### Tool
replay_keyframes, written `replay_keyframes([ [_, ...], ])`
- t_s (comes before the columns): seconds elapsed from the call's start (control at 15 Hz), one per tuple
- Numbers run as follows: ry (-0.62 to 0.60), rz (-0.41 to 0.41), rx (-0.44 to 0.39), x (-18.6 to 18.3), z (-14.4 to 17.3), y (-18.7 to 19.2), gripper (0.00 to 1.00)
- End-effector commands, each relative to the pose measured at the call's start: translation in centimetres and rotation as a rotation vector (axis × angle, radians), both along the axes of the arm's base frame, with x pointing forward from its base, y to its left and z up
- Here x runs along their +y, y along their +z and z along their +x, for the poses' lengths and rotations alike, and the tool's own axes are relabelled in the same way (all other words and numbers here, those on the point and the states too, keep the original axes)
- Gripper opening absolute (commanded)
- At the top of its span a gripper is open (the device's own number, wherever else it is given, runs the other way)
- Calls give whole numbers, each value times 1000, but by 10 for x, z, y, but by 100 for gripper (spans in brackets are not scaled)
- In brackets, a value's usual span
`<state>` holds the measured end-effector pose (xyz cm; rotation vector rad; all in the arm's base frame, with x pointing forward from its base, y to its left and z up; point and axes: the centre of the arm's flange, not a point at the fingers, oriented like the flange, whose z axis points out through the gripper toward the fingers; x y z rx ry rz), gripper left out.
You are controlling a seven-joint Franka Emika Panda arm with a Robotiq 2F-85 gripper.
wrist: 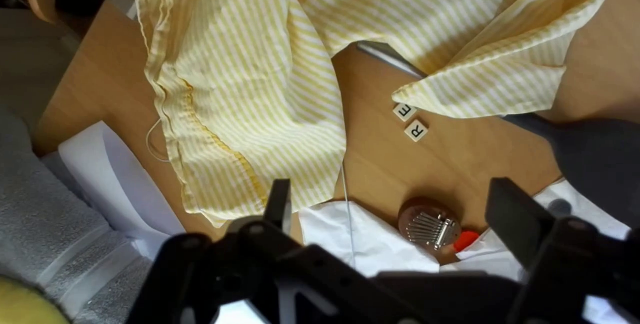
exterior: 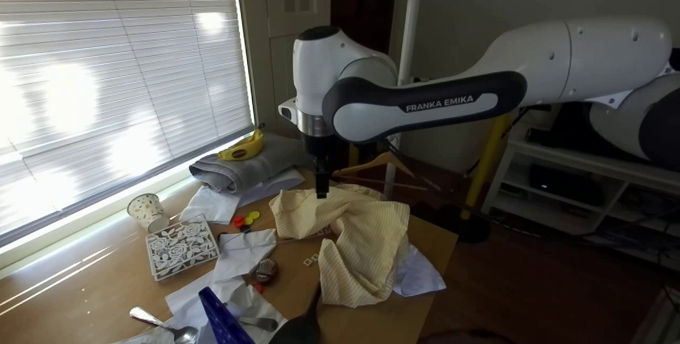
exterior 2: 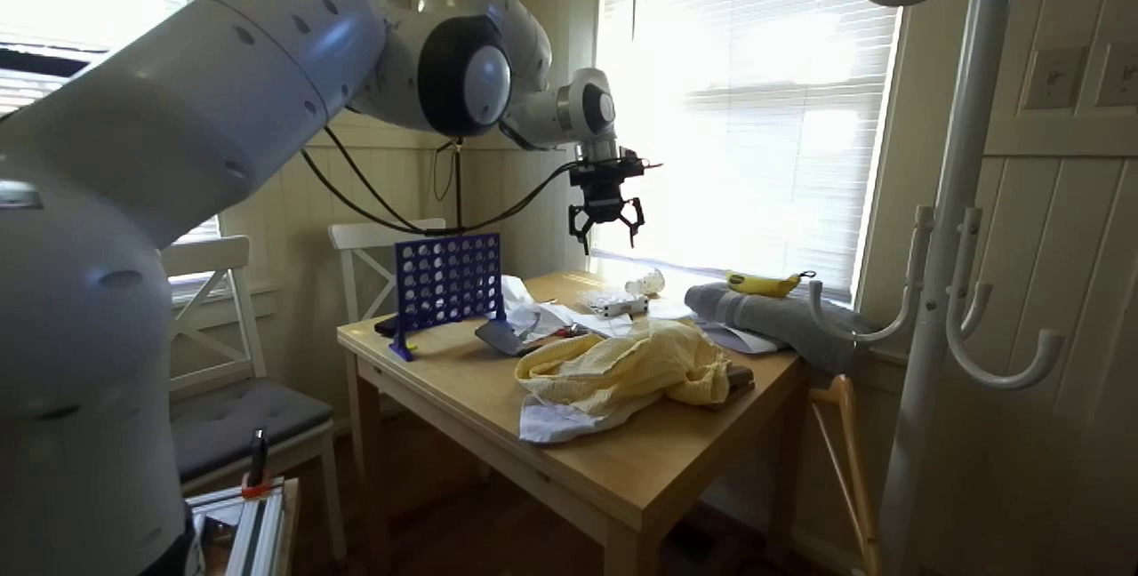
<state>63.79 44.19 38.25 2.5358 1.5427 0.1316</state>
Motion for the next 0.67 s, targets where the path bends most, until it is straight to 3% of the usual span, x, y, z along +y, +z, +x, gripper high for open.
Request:
replay_keyframes([
  [0.0,9,33,-6,37,43,-18,100],
  [0.33,-31,-3,30,49,73,-54,100],
  [0.6,-58,-111,84,42,90,-80,100],
])
